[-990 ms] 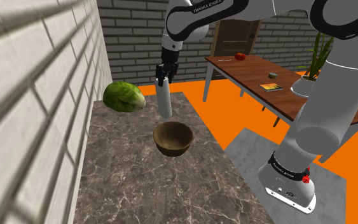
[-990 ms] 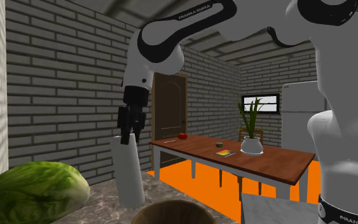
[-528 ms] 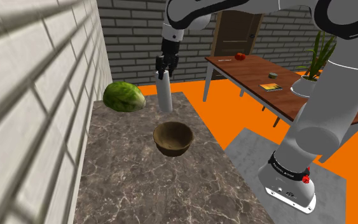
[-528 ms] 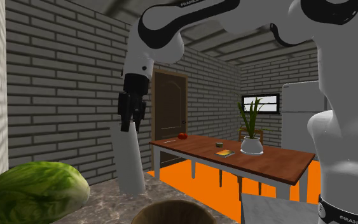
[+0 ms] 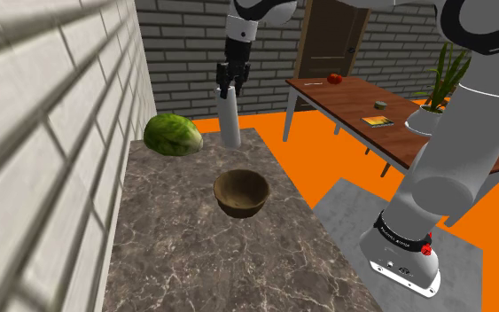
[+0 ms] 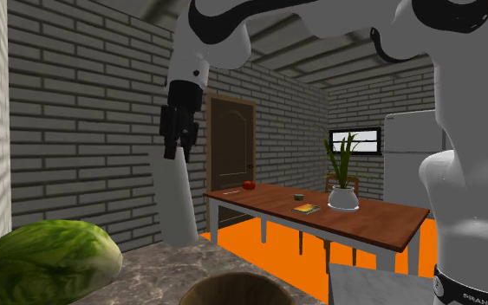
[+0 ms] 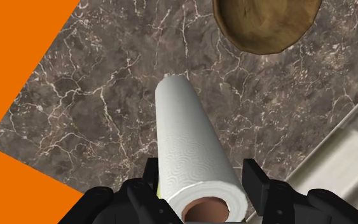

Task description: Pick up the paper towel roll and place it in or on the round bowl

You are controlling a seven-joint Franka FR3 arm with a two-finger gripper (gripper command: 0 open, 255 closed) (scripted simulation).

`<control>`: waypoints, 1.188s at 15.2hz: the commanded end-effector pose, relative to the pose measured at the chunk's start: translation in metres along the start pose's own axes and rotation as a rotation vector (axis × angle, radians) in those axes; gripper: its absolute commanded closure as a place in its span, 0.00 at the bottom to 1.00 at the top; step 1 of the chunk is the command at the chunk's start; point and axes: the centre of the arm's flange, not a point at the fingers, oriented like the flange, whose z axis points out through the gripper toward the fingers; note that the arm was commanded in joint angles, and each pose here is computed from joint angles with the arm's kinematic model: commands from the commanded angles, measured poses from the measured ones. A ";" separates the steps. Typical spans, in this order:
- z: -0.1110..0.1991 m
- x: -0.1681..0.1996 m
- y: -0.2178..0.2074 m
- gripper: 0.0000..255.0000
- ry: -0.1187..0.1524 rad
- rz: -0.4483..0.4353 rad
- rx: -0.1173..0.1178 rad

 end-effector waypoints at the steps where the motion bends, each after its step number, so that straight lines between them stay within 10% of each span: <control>1: -0.011 0.001 -0.001 1.00 0.000 0.000 0.000; 10: -0.055 0.005 -0.007 1.00 0.000 0.000 0.000; 18: -0.092 -0.068 -0.074 1.00 0.000 0.000 0.000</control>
